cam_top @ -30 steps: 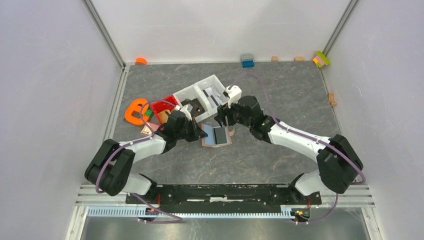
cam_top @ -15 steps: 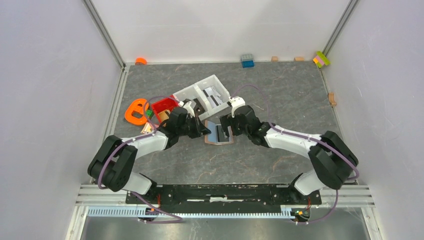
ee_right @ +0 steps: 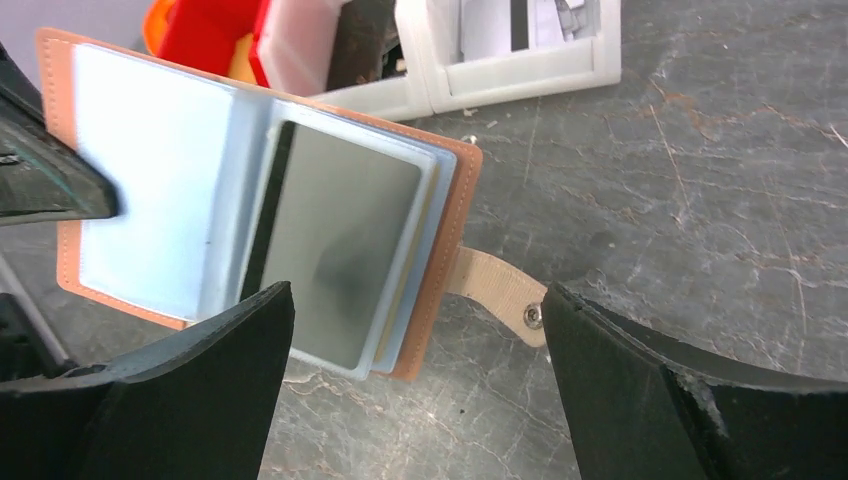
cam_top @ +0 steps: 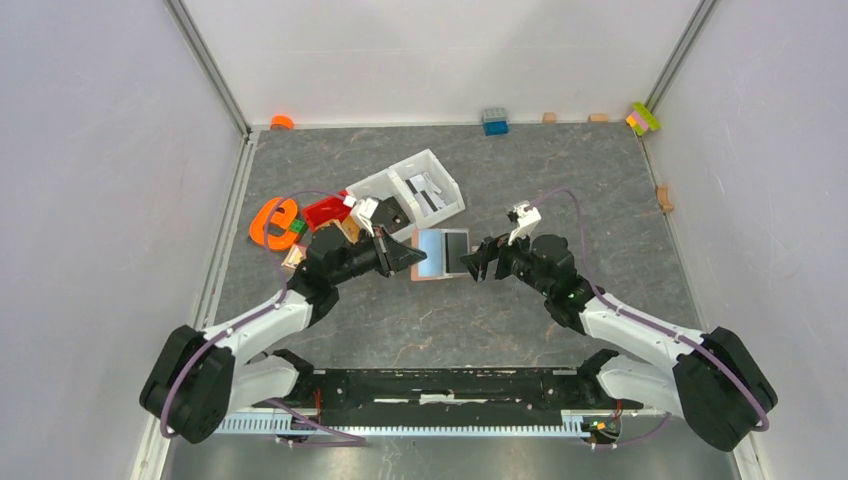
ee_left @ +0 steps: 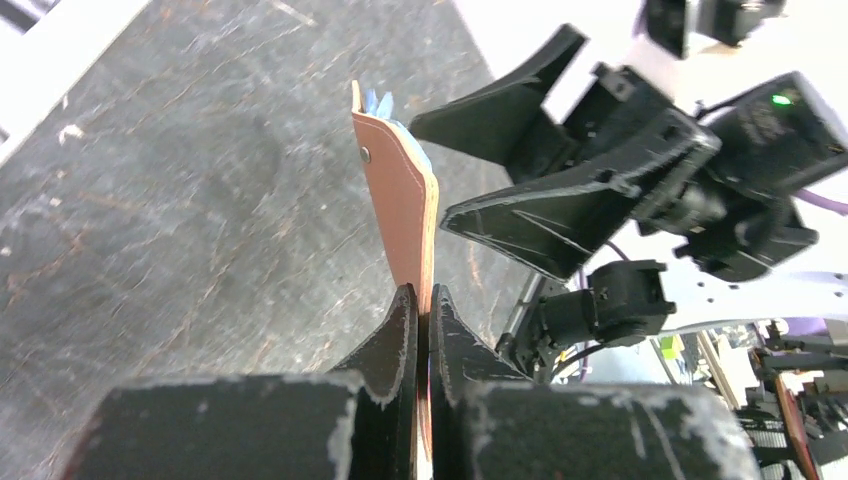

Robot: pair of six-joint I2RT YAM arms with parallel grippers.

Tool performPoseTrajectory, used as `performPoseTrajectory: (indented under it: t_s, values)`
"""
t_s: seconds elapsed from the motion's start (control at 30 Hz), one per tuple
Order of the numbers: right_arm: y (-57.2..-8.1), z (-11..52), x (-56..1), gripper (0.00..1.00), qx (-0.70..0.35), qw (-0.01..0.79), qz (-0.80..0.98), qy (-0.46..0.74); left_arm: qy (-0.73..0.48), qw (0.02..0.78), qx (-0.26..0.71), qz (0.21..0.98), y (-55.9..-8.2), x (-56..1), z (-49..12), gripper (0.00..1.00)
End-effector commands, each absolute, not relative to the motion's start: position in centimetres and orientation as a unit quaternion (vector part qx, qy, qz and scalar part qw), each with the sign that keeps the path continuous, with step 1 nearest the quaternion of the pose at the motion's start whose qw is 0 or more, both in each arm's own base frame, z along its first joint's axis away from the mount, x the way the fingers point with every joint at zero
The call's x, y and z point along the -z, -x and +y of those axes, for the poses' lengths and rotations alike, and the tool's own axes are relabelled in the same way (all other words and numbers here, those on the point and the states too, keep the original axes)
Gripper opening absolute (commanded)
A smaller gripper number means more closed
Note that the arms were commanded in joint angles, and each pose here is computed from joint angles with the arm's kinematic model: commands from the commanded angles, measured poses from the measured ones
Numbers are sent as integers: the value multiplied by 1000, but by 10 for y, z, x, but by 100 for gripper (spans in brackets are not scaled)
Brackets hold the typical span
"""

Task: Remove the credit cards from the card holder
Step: Remove the credit card from the card holder.

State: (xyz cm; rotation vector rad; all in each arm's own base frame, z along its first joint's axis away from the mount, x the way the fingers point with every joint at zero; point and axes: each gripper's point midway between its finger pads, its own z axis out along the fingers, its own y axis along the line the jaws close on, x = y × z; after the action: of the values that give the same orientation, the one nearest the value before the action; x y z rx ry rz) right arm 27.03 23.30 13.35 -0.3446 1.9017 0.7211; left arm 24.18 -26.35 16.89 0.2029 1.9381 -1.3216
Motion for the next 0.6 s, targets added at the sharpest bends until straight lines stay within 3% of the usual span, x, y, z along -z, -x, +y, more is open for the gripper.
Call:
performPoseTrajectory:
  t_s: [0.0, 0.57]
  values:
    - [-262, 249, -174, 98, -404, 540, 722, 154, -119, 425, 573, 690, -227, -215, -268, 3]
    - [-229, 254, -213, 98, -543, 534, 626, 166, -163, 462, 638, 594, -191, -262, -263, 6]
